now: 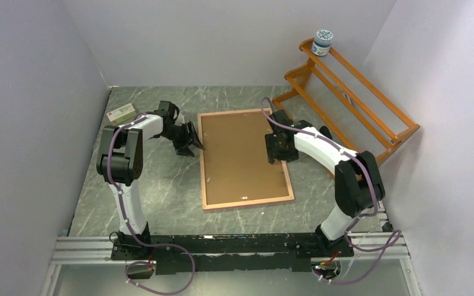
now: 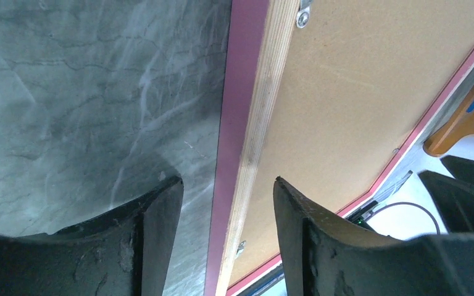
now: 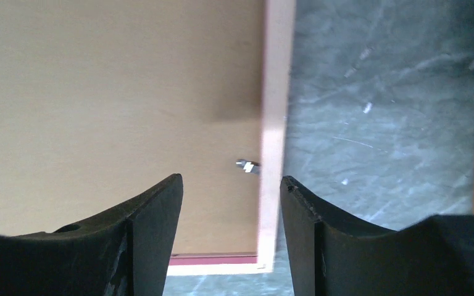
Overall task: Put the photo into the frame
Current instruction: Install the photo frame at the center of the board.
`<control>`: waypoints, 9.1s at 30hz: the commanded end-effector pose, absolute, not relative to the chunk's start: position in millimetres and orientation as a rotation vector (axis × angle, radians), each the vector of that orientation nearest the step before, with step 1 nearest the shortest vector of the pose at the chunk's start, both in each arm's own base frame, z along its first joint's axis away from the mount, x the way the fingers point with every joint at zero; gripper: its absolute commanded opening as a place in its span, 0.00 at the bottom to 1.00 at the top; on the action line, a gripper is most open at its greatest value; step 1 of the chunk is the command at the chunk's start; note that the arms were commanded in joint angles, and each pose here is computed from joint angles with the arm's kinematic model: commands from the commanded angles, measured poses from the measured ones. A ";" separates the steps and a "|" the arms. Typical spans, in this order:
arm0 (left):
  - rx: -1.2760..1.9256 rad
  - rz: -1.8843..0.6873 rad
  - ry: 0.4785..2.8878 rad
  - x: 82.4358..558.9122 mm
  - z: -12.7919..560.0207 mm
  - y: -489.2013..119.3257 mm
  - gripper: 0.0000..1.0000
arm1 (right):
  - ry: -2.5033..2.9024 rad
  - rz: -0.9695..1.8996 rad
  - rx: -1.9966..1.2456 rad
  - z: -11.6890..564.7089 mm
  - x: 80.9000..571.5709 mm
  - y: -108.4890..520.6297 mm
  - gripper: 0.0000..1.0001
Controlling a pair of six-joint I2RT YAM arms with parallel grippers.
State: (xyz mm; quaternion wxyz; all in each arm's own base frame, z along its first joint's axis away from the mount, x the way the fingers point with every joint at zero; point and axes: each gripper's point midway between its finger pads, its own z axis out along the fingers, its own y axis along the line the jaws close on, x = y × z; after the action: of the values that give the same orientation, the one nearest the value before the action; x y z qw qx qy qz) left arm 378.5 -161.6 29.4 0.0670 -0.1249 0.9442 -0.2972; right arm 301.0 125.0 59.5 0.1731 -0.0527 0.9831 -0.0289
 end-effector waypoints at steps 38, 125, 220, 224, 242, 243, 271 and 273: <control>-0.477 -1.020 2.962 298.3 10.3 -158.8 0.33 | 2.702 1.133 0.265 29.5 259.6 404.2 0.14; -0.442 -0.812 2.925 377.1 11.2 -159.9 0.42 | 2.307 0.987 -0.051 67.6 463.6 420.3 0.29; -0.365 -0.666 2.797 362.1 66.8 -138.3 0.40 | 2.276 0.648 0.031 179.0 463.0 268.1 0.55; -0.369 -0.642 2.731 359.9 83.3 -133.3 0.47 | 2.283 0.366 0.177 177.0 451.4 190.1 0.69; -0.488 -0.566 2.704 345.0 74.0 -117.2 0.82 | 2.426 -0.033 0.546 101.2 382.6 49.1 0.97; -0.492 -0.570 2.706 345.5 73.3 -117.6 0.82 | 2.436 -0.014 0.565 96.5 381.1 47.0 0.98; -0.632 -0.756 2.752 362.2 32.6 -126.6 0.85 | 2.635 0.579 0.523 35.3 349.8 111.6 0.96; -0.627 -0.791 2.748 361.5 32.4 -130.1 0.85 | 2.649 0.589 0.500 32.2 346.1 115.1 0.96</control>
State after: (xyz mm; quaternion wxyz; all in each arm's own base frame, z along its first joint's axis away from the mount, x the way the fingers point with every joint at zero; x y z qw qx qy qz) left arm 356.7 -122.4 35.7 0.1079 -0.2143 0.9400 -0.2427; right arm 385.8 96.3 56.1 0.2745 0.1882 0.9254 0.1811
